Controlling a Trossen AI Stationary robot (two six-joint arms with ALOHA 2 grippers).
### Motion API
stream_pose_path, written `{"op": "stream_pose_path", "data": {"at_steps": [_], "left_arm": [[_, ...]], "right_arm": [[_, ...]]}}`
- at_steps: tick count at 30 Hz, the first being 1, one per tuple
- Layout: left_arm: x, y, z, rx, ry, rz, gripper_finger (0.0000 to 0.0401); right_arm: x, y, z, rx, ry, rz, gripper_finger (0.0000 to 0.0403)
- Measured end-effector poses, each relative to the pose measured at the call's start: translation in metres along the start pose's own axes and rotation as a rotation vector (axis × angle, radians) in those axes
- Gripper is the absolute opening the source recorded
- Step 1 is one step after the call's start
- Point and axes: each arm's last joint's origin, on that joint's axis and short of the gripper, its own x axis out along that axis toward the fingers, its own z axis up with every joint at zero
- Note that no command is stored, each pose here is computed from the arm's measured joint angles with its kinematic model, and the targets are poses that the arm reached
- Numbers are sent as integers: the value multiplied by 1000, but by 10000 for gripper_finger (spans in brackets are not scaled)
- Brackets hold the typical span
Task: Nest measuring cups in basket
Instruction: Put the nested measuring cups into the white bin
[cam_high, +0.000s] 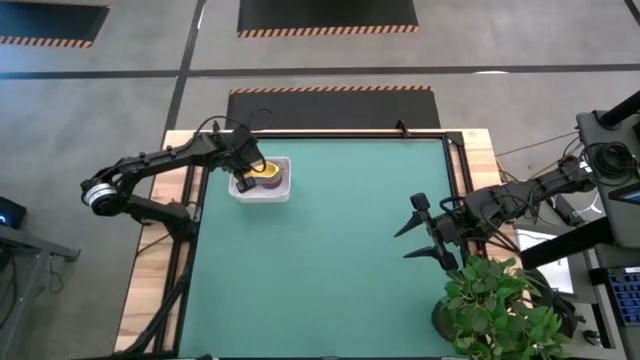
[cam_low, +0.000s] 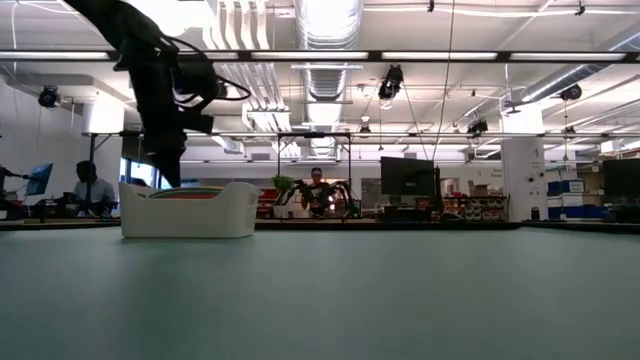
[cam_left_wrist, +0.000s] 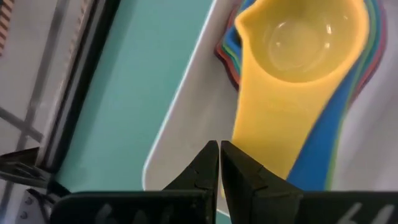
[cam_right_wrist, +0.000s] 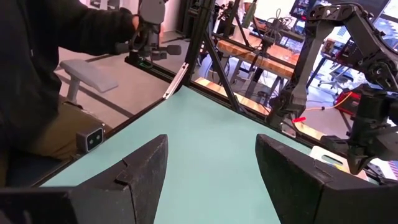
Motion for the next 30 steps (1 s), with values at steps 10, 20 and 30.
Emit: {"op": "stream_pose_path", "data": {"at_steps": [10,20,30], "left_arm": [[-1,-3,-1,-16,-11,-101,0],[-6,0,5,-27,-32,-74,0],[4,2,2,7,28,43,0]], "right_arm": [[0,0,0,0,0,0,231],[0,0,0,0,0,0,231],[0,0,0,0,0,0,231]]}}
